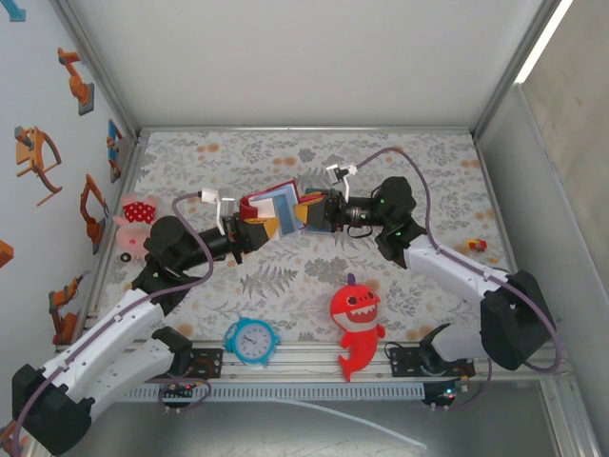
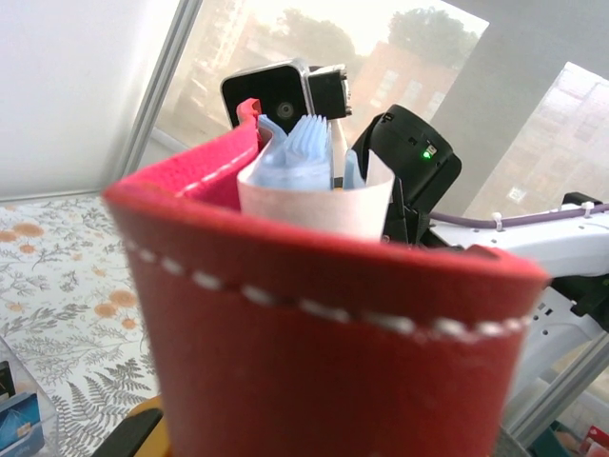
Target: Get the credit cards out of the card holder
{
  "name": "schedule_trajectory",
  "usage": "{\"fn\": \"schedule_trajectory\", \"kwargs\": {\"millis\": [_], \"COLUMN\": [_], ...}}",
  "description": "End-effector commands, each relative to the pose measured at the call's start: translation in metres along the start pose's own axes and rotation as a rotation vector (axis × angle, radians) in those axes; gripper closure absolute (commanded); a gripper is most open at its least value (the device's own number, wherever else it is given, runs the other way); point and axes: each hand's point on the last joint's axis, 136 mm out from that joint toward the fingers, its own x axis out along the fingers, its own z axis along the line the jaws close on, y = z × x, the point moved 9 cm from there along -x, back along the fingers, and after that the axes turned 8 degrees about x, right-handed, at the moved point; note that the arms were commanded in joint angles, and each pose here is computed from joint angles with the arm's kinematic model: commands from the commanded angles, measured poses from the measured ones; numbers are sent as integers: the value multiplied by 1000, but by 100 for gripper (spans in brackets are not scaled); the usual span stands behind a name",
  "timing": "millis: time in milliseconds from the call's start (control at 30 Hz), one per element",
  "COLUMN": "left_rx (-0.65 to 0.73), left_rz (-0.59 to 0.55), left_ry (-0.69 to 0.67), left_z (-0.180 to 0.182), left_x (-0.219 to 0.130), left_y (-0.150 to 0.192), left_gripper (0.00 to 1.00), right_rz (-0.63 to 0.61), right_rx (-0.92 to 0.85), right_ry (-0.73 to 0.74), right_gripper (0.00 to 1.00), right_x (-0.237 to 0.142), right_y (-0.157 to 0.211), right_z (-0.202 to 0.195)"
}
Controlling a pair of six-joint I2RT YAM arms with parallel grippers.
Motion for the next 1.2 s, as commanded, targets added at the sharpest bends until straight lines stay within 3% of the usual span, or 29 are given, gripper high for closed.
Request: {"fn": "schedule_trajectory", "kwargs": {"millis": [0,67,133,167,367,433,600,767,1167], "left_rx": [21,11,0,-8,-77,-93,-100,-104,-216], "left_rz": [-45,-47,-46,-42,7,19,27,21,38], "left_ry": [26,25,17,12,-57,-70,-75,-68,-72], "left_z": [-4,-3,-1,0,11,13,15,20,48], "left_x": [4,5,7,8,9,9,8,15,42], "left_y": [-14,-15,-15,-15,-3,0,5,4,19], "left_gripper": [84,74,71,70,38,32,12,8,8], "right_rz": [17,17,14,13,-25,-35,-8,24,56], "right_rx": [-42,-35,-25,-20,-18,-22,-45,-74,-164], "right_ry": [-78,-78,-74,-72,-32,9,322,482,843], "right_gripper": [69,79,96,100,100,100,100,100,100], "right_x": [4,5,5,6,4,3,1,0,-7], "right_y": [-3,-3,-4,-4,-8,-10,-7,-6,-7], "right_z": [12,11,9,8,6,4,-5,-1,10]}}
